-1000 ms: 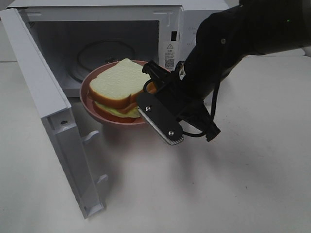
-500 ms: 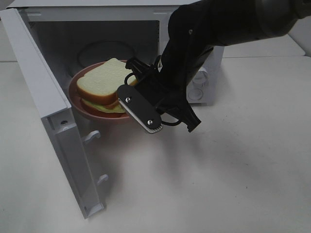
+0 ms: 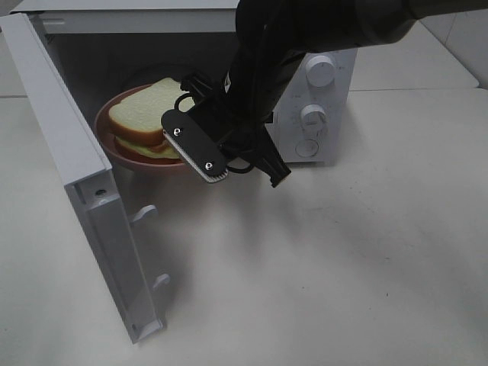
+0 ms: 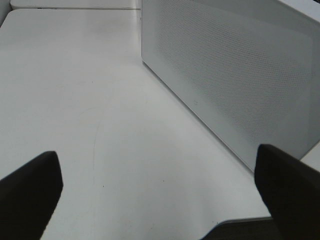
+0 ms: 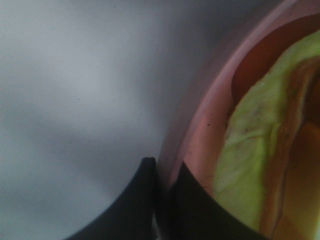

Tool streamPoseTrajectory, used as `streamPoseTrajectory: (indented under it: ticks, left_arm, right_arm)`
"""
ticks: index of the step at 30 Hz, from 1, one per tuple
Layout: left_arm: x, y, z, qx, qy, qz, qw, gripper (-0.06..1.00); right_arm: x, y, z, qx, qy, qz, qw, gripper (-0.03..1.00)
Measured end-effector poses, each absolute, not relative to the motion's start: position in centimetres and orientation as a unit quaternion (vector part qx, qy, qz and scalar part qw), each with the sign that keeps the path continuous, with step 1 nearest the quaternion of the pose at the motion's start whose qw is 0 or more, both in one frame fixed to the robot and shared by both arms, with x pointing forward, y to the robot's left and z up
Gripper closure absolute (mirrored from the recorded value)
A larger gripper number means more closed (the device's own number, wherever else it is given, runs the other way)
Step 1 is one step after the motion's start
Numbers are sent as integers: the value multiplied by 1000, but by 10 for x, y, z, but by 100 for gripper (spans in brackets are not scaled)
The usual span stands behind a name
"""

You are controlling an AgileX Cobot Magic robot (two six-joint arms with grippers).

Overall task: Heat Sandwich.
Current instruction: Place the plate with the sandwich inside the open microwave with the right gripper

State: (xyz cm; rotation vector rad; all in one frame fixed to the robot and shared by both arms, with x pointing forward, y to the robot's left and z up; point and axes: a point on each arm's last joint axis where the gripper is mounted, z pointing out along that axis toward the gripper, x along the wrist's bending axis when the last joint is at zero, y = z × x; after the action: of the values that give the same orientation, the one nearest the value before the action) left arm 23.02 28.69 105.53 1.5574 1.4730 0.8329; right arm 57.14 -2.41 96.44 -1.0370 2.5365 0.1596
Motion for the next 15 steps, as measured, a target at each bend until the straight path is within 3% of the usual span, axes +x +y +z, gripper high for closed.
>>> streamPoseTrajectory:
  ticks: [15]
  left_arm:
    - [230, 287, 1055, 618, 585, 331, 409, -2]
  right_arm:
    - [602, -5, 955, -318, 928, 41, 192, 95]
